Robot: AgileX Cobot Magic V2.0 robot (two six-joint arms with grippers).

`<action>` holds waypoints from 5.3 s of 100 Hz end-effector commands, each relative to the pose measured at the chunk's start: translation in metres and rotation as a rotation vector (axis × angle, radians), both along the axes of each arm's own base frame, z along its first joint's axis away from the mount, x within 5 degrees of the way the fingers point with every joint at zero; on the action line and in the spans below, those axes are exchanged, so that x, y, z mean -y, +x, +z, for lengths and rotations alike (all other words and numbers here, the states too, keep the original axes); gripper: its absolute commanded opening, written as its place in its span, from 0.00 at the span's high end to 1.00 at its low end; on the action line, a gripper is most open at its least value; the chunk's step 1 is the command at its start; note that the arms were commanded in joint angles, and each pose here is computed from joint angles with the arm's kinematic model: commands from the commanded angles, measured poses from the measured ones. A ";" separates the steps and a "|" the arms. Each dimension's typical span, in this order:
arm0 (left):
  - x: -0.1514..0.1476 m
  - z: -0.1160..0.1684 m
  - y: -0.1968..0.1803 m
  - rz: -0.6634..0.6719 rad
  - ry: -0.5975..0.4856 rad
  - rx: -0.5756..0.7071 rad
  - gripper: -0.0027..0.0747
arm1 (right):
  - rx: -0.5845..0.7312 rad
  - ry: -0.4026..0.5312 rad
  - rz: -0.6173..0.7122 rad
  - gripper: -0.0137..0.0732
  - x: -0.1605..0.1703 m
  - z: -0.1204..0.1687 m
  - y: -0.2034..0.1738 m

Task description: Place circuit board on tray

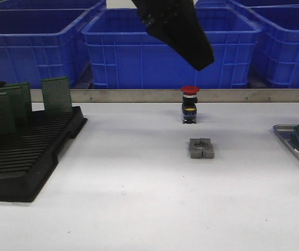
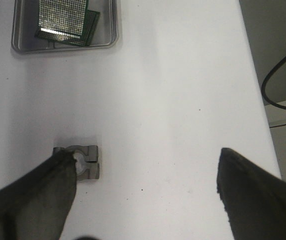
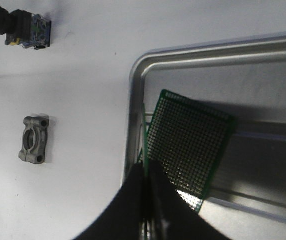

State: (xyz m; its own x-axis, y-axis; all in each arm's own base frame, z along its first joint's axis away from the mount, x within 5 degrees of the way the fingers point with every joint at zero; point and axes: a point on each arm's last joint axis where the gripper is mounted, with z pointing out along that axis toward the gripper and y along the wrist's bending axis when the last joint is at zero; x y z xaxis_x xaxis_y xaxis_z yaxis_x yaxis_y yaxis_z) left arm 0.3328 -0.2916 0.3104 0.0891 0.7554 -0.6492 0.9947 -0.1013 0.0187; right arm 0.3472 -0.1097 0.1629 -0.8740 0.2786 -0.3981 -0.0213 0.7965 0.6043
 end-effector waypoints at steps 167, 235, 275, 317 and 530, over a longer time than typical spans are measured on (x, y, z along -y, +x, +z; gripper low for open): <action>-0.046 0.106 -0.004 0.430 -0.316 0.051 0.27 | 0.497 -0.211 -0.004 0.32 -0.057 0.157 -0.019; -0.199 0.121 -0.079 1.091 -0.632 0.343 0.27 | 0.907 -0.575 -0.184 0.32 -0.106 0.210 -0.134; -0.241 0.057 -0.171 1.262 -0.739 0.415 0.27 | 1.010 -0.617 -0.340 0.32 -0.105 0.183 -0.215; -0.261 0.012 -0.236 1.266 -0.819 0.490 0.27 | 1.099 -0.565 -0.400 0.32 -0.110 0.154 -0.263; -0.265 0.004 -0.243 1.278 -0.839 0.513 0.99 | 1.080 -0.562 -0.388 0.92 -0.111 0.137 -0.267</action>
